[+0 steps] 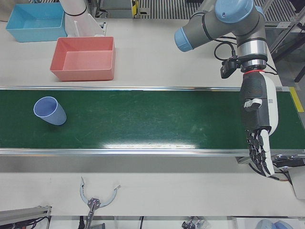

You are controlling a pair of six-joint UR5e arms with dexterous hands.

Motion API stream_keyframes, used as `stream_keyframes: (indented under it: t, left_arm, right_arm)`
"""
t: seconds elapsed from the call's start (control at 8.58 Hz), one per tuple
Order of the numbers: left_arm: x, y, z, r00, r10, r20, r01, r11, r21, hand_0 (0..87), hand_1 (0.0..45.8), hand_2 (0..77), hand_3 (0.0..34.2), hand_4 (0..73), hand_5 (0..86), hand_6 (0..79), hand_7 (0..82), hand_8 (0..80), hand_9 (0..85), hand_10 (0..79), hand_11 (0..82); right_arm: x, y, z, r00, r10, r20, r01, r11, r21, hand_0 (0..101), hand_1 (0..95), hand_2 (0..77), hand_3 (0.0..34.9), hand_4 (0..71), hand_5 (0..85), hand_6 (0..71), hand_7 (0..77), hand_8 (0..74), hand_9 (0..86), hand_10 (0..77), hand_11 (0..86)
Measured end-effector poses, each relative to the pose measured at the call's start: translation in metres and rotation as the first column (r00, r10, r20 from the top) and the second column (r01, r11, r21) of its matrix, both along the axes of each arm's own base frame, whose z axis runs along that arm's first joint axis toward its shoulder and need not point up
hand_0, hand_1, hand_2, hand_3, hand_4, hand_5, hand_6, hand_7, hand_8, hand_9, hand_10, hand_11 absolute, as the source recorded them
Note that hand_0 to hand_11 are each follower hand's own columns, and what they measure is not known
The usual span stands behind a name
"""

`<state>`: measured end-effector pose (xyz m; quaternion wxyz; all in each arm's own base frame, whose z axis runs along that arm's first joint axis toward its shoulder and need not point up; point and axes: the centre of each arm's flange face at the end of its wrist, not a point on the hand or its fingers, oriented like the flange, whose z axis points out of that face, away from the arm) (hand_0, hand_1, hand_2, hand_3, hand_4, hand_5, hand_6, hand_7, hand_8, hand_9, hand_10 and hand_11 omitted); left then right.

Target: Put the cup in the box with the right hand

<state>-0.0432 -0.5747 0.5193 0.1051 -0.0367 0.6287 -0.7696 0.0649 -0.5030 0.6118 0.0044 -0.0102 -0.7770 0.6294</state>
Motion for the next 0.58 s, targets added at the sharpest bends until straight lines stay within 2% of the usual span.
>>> stream_keyframes:
  t: [0.58]
  left_arm:
    - [0.0, 0.0, 0.0, 1.0, 0.0, 0.0, 0.0, 1.0, 0.0, 0.0, 0.5, 0.5, 0.0, 0.0, 0.0, 0.0, 0.0, 0.0, 0.5, 0.0, 0.0]
  right_arm:
    - [0.0001, -0.0001, -0.0005, 1.0, 0.0, 0.0, 0.0, 1.0, 0.0, 58, 24.5, 34.4, 0.0, 51.8, 12.5, 22.9, 69.8, 40.9, 58.9, 47.5, 68.2]
